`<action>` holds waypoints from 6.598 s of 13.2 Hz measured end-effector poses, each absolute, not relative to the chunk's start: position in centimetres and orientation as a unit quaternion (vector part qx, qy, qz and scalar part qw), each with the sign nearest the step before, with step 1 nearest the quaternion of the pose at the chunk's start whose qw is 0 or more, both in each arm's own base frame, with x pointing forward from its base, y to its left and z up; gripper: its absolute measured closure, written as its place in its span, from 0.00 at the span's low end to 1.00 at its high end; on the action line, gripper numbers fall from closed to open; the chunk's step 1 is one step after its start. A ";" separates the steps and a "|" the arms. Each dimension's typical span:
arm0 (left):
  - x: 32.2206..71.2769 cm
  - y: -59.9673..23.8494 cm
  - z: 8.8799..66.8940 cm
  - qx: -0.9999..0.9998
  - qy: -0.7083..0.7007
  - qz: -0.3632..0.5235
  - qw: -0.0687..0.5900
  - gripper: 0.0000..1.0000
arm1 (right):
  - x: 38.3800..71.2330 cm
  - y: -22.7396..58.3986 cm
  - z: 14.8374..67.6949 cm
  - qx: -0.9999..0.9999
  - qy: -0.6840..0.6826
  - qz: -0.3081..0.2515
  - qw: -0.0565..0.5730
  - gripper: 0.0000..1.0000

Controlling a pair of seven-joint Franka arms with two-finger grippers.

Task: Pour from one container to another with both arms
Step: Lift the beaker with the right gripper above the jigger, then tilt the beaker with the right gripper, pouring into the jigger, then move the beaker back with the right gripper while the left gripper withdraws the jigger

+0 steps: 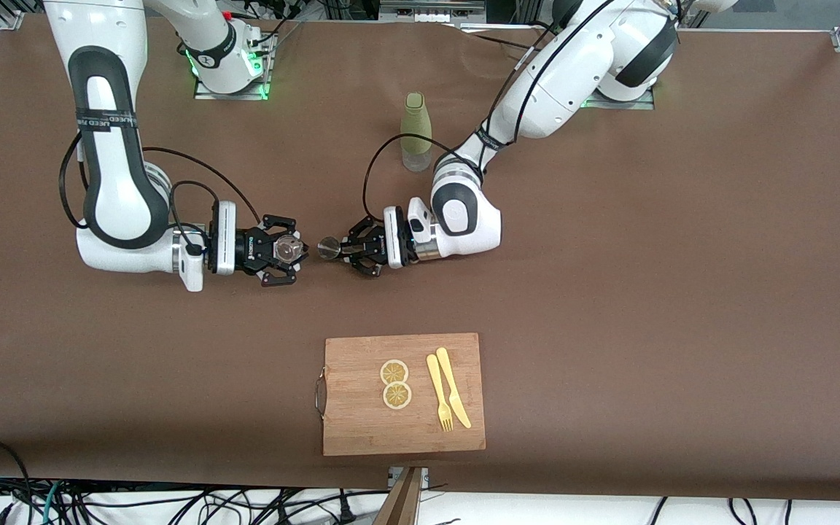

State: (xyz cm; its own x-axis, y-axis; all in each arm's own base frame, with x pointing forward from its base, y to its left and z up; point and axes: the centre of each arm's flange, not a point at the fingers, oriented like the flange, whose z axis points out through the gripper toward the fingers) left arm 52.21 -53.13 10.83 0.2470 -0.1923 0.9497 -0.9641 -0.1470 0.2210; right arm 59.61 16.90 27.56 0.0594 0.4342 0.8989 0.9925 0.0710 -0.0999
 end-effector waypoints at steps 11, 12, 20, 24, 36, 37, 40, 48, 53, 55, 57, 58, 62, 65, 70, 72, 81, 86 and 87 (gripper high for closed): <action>52.3 -53.0 10.8 0.638 -0.454 0.411 0.467 0.78 | 58.9 18.6 27.8 -0.598 -0.614 -0.324 0.400 0.87; 52.3 -53.0 10.8 0.638 -0.454 0.411 0.467 0.78 | 58.9 18.7 27.8 -0.598 -0.616 -0.324 0.398 0.87; 52.4 -52.8 10.6 0.640 -0.453 0.410 0.466 0.78 | 58.3 20.6 27.6 -0.597 -0.626 -0.317 0.388 0.87; 52.8 -52.4 10.5 0.644 -0.450 0.409 0.465 0.78 | 58.4 20.5 27.6 -0.602 -0.626 -0.317 0.381 0.87; 52.8 -52.4 10.4 0.646 -0.448 0.407 0.466 0.78 | 58.0 22.4 27.4 -0.607 -0.636 -0.313 0.359 0.87; 52.8 -52.4 10.4 0.646 -0.447 0.407 0.466 0.78 | 58.0 22.6 27.4 -0.608 -0.637 -0.312 0.358 0.87; 52.7 -52.4 10.2 0.647 -0.447 0.406 0.466 0.78 | 58.1 22.4 27.4 -0.610 -0.635 -0.312 0.356 0.87; 52.7 -52.4 10.2 0.649 -0.444 0.403 0.468 0.78 | 57.9 22.2 28.9 -0.607 -0.618 -0.312 0.391 0.87; 53.0 -52.2 10.4 0.650 -0.441 0.404 0.469 0.78 | 58.1 20.7 32.0 -0.591 -0.593 -0.336 0.431 0.87; 53.5 -51.8 10.6 0.652 -0.438 0.407 0.467 0.78 | 58.1 19.9 32.3 -0.585 -0.582 -0.342 0.450 0.87; 54.1 -51.0 10.8 0.654 -0.435 0.410 0.464 0.78 | 58.3 18.5 32.3 -0.581 -0.573 -0.345 0.464 0.87; 54.4 -50.7 10.9 0.655 -0.433 0.411 0.463 0.78 | 58.3 17.6 32.4 -0.580 -0.568 -0.347 0.470 0.87; 55.0 -49.1 11.6 0.659 -0.436 0.411 0.455 0.78 | 58.8 12.6 31.6 -0.568 -0.541 -0.353 0.510 0.87; 55.6 -46.5 12.1 0.661 -0.448 0.404 0.446 0.78 | 59.3 7.7 29.0 -0.562 -0.531 -0.363 0.520 0.87; 56.8 -40.5 11.3 0.648 -0.443 0.415 0.459 0.78 | 58.1 2.4 22.2 -0.533 -0.516 -0.373 0.557 0.87; 57.4 -37.6 10.6 0.638 -0.442 0.424 0.466 0.78 | 58.1 0.7 19.8 -0.529 -0.518 -0.381 0.555 0.87; 60.1 -17.3 11.7 0.582 -0.548 0.374 0.470 0.78 | 58.2 -5.8 13.1 -0.502 -0.528 -0.417 0.544 0.87; 58.0 0.1 11.5 0.565 -0.562 0.365 0.481 0.78 | 58.0 -6.4 9.6 -0.490 -0.535 -0.421 0.544 0.87; 57.4 2.7 11.6 0.559 -0.566 0.370 0.481 0.78 | 57.9 -6.3 9.2 -0.488 -0.537 -0.422 0.544 0.87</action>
